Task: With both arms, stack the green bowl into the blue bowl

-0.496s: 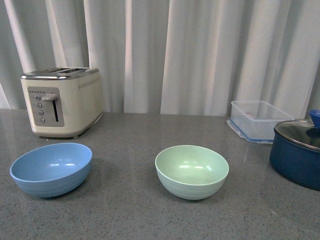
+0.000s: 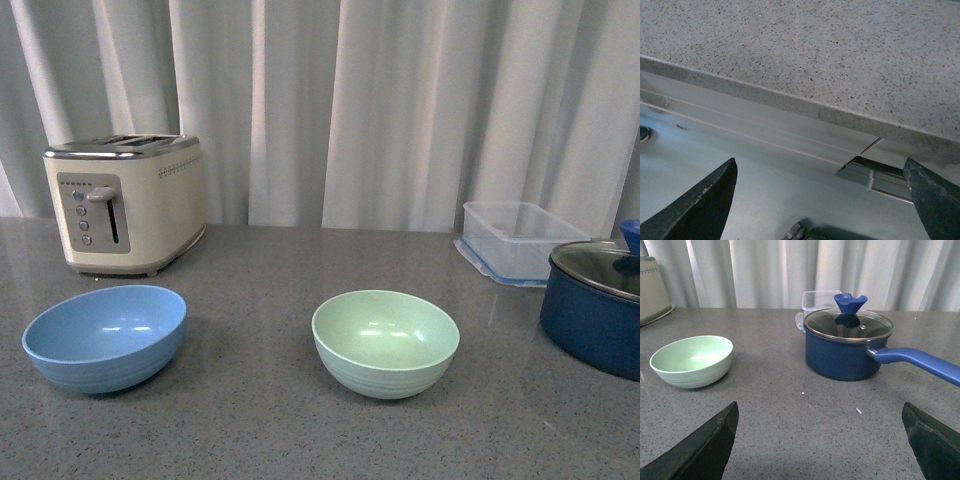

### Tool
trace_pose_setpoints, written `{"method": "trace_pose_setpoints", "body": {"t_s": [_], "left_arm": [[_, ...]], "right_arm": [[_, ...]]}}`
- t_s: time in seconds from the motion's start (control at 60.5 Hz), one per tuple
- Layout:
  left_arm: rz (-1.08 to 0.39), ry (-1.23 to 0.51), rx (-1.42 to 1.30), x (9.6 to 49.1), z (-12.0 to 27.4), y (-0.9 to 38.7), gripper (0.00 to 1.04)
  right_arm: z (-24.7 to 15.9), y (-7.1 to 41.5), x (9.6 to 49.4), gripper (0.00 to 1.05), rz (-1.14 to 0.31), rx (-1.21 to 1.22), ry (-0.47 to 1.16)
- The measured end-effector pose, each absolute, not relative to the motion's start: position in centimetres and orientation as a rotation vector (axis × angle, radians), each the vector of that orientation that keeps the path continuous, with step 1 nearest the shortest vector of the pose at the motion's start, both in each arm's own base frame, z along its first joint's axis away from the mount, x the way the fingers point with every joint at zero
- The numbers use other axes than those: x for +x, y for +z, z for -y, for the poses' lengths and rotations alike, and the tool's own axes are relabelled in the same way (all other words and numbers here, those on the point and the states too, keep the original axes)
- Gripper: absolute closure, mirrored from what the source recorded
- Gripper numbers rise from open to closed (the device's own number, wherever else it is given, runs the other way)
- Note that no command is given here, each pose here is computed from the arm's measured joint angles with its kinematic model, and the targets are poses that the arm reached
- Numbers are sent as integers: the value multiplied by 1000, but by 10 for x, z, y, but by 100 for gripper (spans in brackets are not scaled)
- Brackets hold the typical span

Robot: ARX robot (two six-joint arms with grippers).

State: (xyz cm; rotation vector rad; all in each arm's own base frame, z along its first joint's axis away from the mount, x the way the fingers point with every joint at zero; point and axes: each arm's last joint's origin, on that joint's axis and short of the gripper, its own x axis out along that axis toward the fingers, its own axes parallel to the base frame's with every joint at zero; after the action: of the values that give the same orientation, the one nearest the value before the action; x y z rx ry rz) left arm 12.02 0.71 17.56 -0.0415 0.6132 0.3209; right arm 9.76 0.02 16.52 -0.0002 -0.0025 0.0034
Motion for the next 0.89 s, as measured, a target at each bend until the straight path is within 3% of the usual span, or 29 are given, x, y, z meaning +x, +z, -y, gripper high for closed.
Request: {"method": "trace_pose_setpoints", "body": {"t_s": [0.529,0.893], "left_arm": [[-611,295,-168,241,-35,237,7],[-694,295,-169,308,-36,220,7]], "right_arm": [[0,165,98,10,3,0,3],[0,165,98,10,3,0,3]]}}
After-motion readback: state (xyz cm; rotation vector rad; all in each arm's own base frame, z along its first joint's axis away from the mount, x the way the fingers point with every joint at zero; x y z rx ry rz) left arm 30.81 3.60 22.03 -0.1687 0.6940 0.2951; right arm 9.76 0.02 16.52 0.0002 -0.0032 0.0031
